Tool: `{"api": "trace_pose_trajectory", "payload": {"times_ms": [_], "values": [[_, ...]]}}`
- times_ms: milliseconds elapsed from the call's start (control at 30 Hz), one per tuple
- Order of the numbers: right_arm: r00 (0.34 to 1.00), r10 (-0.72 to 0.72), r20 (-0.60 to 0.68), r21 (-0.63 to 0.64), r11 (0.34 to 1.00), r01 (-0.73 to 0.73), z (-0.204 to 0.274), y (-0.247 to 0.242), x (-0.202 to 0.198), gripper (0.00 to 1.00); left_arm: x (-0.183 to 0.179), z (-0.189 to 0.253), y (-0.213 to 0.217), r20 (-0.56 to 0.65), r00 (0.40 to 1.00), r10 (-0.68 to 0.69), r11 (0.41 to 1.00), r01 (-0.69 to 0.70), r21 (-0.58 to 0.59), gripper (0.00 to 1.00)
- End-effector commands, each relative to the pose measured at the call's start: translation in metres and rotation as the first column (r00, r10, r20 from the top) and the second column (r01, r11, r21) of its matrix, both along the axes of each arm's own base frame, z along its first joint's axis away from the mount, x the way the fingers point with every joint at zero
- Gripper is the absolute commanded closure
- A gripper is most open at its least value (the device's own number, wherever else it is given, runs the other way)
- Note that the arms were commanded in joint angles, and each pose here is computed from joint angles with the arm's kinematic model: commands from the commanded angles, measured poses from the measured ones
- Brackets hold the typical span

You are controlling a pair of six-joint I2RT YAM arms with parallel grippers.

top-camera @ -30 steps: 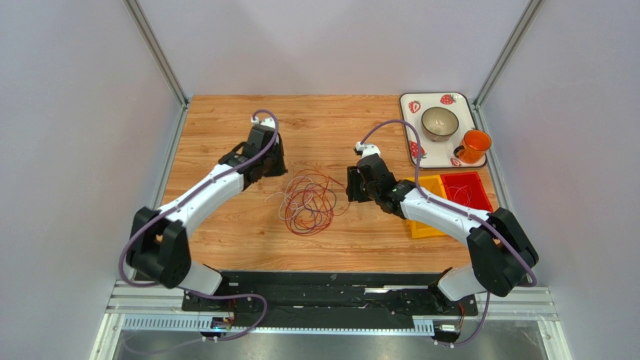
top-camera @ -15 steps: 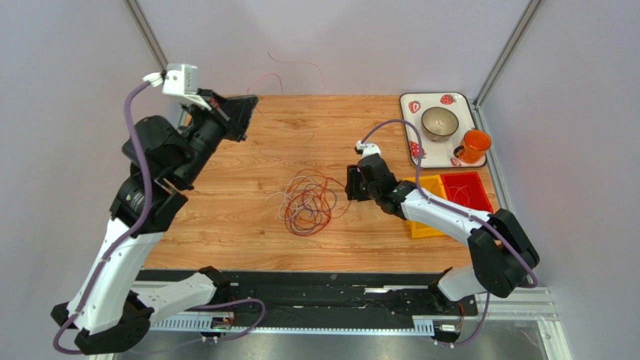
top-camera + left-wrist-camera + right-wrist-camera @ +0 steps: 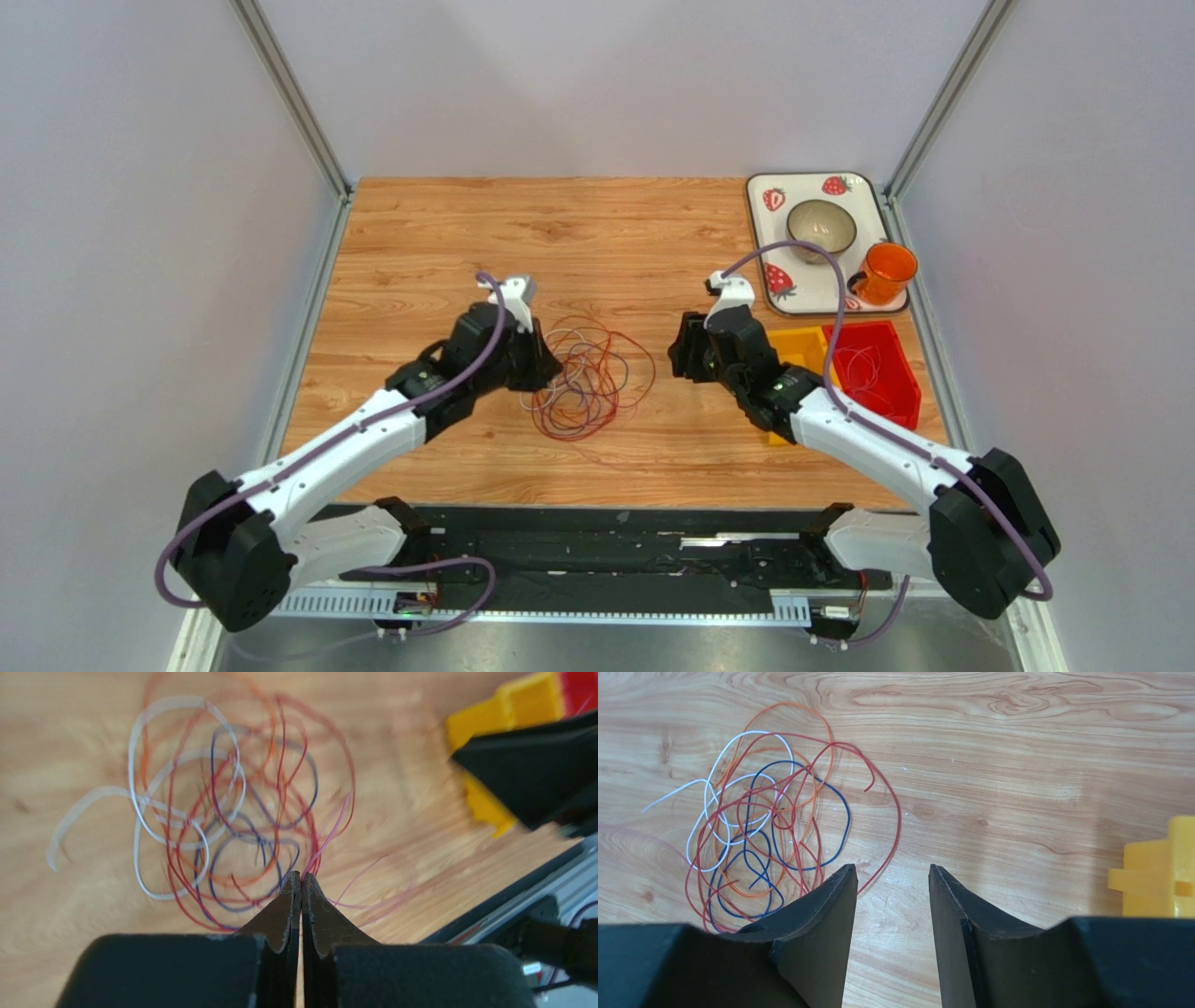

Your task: Untangle the cables

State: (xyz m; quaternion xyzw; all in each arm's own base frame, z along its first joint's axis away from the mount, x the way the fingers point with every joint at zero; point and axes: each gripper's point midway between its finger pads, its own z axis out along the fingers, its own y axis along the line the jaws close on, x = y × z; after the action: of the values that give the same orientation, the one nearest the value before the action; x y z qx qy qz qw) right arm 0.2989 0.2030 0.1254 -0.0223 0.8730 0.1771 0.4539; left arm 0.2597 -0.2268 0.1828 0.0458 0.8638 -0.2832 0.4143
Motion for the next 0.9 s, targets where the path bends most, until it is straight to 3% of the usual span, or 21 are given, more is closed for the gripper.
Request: {"api": "trace_pose_trajectory", "payload": {"times_ms": [0, 100, 267, 400, 500, 533, 567, 633, 867], "values": [[0.999, -0.038, 0.030, 0.069, 0.997, 0.036, 0.023, -0.002, -0.001, 0.53, -0.015, -0.008, -0.033, -0.037, 0.997, -0.074, 0.990, 0.069, -0.119, 1.00], [0.999, 0.011, -0.032, 0.066, 0.998, -0.008, 0.022, 0.004, -0.014, 0.53, -0.028, -0.034, -0.038, -0.091, 0.989, -0.114, 0.991, 0.107, -0.084, 1.00], [0.995, 0.087, -0.045, 0.051, 0.995, -0.084, 0.034, 0.012, -0.041, 0.51, -0.052, -0.040, -0.048, -0.087, 0.979, -0.184, 0.981, 0.178, -0.076, 1.00], [0.981, 0.169, -0.097, 0.096, 0.982, -0.160, 0.032, 0.022, -0.065, 0.50, -0.059, -0.055, -0.036, -0.149, 0.978, -0.144, 0.989, 0.145, -0.004, 0.97], [0.967, 0.208, -0.145, 0.106, 0.975, -0.194, 0.024, 0.029, -0.083, 0.50, -0.063, -0.066, -0.028, -0.166, 0.978, -0.128, 0.990, 0.136, 0.036, 0.78], [0.965, 0.213, -0.156, 0.104, 0.975, -0.198, 0.022, 0.030, -0.088, 0.50, -0.064, -0.067, -0.027, -0.162, 0.978, -0.131, 0.990, 0.139, 0.038, 0.65], [0.959, 0.230, -0.167, 0.096, 0.972, -0.216, 0.018, 0.032, -0.095, 0.50, -0.065, -0.069, -0.025, -0.162, 0.978, -0.134, 0.989, 0.143, 0.045, 0.60], [0.956, 0.234, -0.177, 0.091, 0.971, -0.221, 0.014, 0.034, -0.102, 0.50, -0.061, -0.069, -0.020, -0.154, 0.982, -0.108, 0.990, 0.120, 0.074, 0.54], [0.915, 0.358, -0.184, 0.016, 0.932, -0.361, 0.006, 0.061, -0.128, 0.50, -0.052, -0.058, -0.003, -0.097, 0.995, -0.034, 0.991, 0.046, 0.127, 0.54]]}}
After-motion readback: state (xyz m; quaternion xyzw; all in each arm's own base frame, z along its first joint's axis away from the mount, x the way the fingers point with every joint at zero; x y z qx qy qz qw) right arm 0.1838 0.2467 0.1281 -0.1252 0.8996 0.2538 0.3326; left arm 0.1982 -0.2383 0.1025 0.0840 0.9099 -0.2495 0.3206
